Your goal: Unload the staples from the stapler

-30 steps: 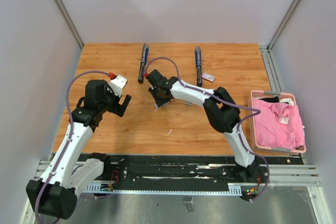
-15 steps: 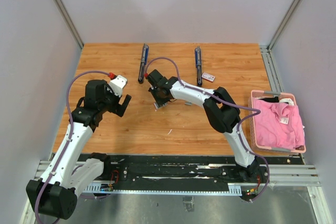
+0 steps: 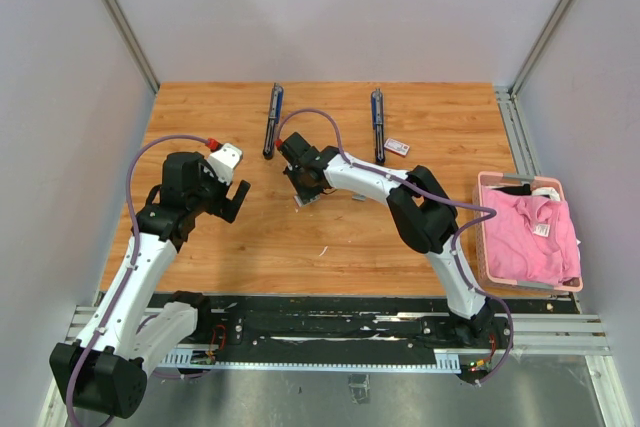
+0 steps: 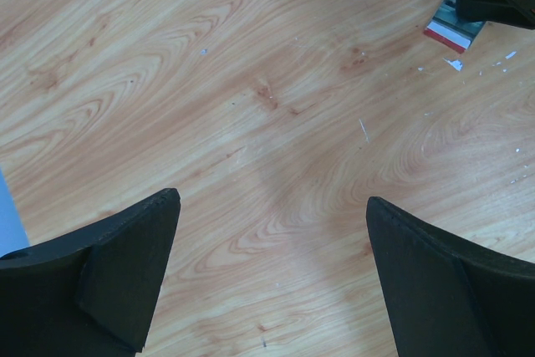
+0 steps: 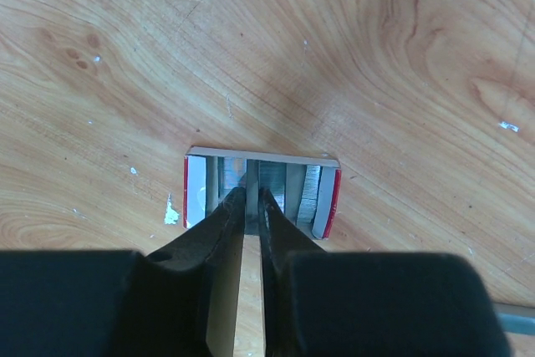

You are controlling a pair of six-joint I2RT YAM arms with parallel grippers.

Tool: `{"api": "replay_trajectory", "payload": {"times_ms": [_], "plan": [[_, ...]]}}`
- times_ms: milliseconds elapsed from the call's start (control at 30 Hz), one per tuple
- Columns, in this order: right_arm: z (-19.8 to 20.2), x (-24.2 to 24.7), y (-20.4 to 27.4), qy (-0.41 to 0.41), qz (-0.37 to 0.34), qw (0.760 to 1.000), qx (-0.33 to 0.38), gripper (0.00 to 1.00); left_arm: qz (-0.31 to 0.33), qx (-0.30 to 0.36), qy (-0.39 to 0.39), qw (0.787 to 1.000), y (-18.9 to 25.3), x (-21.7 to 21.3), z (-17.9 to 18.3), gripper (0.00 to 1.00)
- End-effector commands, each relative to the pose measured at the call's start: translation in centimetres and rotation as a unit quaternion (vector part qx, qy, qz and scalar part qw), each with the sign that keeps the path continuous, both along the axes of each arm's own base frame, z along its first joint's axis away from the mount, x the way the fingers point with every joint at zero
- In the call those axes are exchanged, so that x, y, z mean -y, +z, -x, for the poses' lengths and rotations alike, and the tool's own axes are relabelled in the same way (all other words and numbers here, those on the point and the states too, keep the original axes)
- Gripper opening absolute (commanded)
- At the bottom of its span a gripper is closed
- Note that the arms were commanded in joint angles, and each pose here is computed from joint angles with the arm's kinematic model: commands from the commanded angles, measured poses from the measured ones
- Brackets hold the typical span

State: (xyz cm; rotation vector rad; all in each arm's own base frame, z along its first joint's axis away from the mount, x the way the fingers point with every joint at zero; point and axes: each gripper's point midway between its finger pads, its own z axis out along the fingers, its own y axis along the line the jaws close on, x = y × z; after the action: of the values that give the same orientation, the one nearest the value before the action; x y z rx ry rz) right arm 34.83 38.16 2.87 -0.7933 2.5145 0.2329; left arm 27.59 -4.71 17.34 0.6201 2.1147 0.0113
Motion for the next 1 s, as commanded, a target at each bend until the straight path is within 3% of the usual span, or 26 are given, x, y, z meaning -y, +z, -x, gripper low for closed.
{"api": "replay_trajectory", "payload": {"times_ms": [0,567,967], "plan": [[0.2,-0.3,1.2,0.002,0.002,1.000,0.019,0.12,0.001,0.015,-0.004,1.000,0.4,0.0,-0.3,0.98],[-0.1,-0.2,1.4,0.001,0.005,1.000,0.028,0.07,0.001,0.016,-0.003,1.000,0.5,0.0,-0.3,0.98],[-1.0,-0.7,4.1,0.012,-0.003,0.998,0.055,0.19,0.002,0.015,-0.005,1.000,0.5,0.1,-0.2,0.98]]}}
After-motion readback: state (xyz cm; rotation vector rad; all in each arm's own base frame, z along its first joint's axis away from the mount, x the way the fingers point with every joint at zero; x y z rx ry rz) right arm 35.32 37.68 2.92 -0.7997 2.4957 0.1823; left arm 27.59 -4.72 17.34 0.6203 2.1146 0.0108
